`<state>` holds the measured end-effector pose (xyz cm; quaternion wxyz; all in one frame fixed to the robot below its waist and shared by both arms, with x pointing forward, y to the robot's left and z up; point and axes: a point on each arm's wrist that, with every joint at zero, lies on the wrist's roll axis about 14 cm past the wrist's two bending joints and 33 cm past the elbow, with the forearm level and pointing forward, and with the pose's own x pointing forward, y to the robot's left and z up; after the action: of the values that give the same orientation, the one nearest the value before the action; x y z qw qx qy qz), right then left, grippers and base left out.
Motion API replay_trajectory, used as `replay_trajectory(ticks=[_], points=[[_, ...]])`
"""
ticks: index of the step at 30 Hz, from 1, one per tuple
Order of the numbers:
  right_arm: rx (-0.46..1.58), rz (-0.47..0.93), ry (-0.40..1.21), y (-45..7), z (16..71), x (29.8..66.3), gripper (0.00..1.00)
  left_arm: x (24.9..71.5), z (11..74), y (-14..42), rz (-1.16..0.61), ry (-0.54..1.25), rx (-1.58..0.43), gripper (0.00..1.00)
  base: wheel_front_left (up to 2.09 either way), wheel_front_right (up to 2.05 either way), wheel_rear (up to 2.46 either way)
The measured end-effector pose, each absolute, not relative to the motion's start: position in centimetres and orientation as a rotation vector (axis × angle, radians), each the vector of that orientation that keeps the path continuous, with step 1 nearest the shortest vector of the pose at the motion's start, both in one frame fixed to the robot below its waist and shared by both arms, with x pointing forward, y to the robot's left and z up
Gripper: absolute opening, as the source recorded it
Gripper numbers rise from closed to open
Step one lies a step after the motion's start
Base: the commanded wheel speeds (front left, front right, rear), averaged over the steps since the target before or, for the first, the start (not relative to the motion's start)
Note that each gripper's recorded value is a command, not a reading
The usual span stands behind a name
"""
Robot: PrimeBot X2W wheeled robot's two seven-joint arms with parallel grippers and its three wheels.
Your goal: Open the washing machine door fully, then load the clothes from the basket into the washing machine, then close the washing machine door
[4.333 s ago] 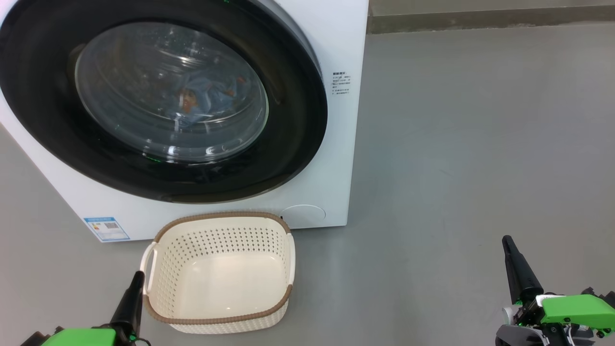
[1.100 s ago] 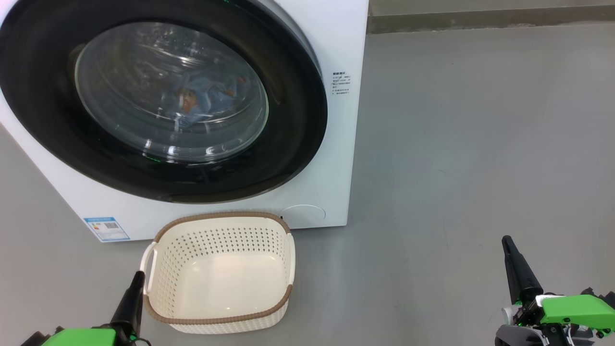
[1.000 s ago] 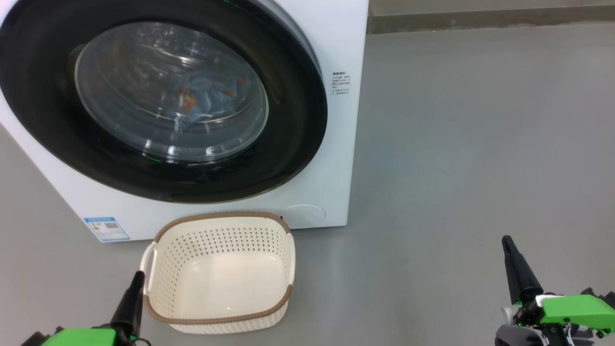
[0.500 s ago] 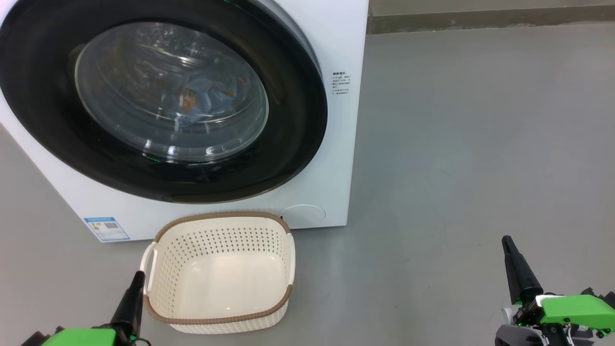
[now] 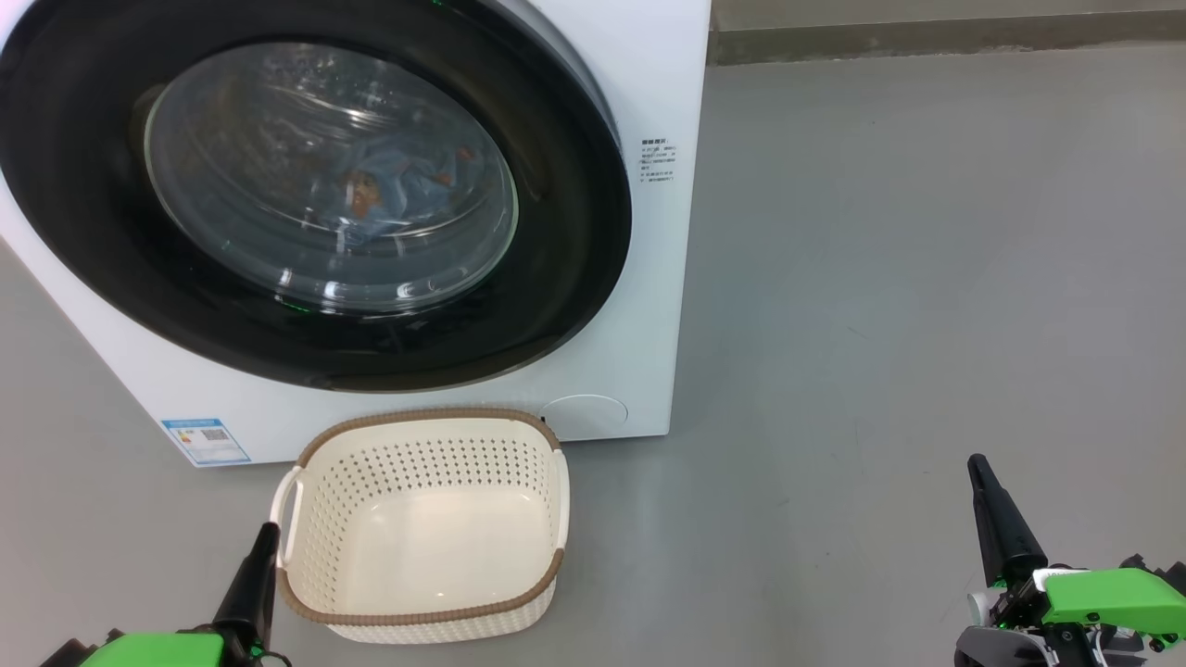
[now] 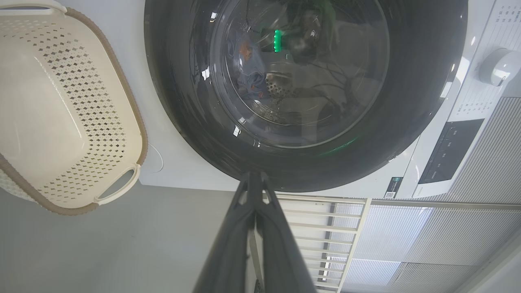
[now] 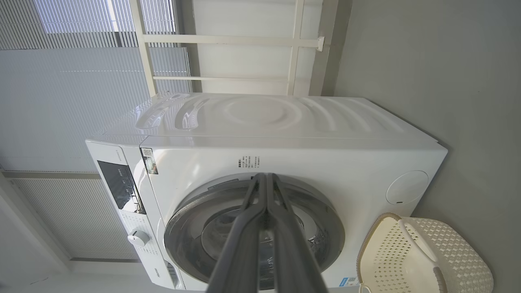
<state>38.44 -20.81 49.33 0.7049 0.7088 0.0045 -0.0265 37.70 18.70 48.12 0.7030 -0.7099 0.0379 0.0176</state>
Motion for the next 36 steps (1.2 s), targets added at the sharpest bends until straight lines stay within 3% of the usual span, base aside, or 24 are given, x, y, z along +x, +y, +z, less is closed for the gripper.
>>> replay_trajectory(ticks=[36], points=[[1.576,-0.059,0.01,-20.81,49.33,38.43,0.0,37.7,48.12,18.71,0.039,0.084,-1.58,0.0,0.0,0.0,0.0]])
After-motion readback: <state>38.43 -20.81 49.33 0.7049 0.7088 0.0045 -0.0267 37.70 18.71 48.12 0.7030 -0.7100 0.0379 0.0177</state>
